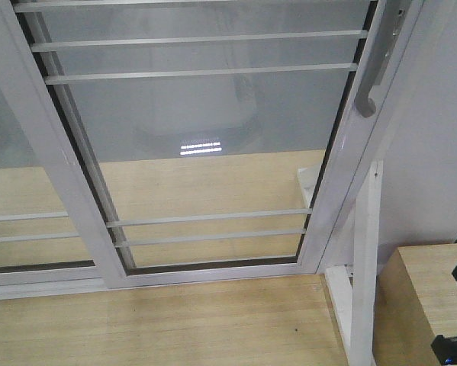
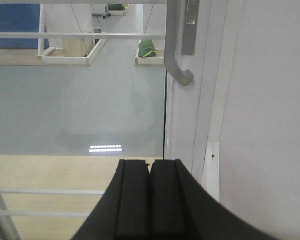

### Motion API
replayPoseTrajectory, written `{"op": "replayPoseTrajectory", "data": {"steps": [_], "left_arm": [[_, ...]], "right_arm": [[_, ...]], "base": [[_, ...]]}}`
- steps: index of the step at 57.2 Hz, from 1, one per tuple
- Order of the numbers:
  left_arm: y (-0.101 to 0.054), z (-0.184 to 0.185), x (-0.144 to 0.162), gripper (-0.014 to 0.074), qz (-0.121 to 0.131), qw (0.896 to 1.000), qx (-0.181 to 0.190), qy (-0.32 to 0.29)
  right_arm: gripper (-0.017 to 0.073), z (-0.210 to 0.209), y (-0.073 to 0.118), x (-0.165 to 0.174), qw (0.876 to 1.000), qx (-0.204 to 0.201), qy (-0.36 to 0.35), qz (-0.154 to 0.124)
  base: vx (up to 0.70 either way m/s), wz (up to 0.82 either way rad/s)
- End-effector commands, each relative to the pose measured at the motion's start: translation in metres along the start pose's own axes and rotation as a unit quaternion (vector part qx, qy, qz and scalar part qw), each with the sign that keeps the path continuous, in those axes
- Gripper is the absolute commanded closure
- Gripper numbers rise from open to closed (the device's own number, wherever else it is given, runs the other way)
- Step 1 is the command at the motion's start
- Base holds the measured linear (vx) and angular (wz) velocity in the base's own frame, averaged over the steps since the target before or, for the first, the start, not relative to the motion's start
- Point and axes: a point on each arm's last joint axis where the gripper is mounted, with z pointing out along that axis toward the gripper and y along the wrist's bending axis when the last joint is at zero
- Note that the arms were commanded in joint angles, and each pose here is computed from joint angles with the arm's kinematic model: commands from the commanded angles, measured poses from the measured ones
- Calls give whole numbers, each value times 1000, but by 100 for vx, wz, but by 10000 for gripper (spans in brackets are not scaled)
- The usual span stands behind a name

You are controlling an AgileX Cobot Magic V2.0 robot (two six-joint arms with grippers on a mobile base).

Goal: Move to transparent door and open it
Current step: 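Stop the base in front of the door near its silver handle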

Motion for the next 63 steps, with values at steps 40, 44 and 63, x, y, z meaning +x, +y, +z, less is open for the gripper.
{"op": "replayPoseTrajectory", "data": {"steps": [40, 44, 63], "left_arm": [[2, 0, -3, 596, -4, 999, -14, -35], [2, 0, -3, 596, -4, 999, -14, -35], [3, 0, -6, 596, 28, 998, -22, -50]], "right_arm": [[564, 1, 0, -6, 999, 3, -30, -30], [564, 1, 0, -6, 999, 3, -31, -30], [564, 1, -1, -13, 993, 10, -68, -96]], "base": [[0, 0], [0, 0], [0, 0]]}}
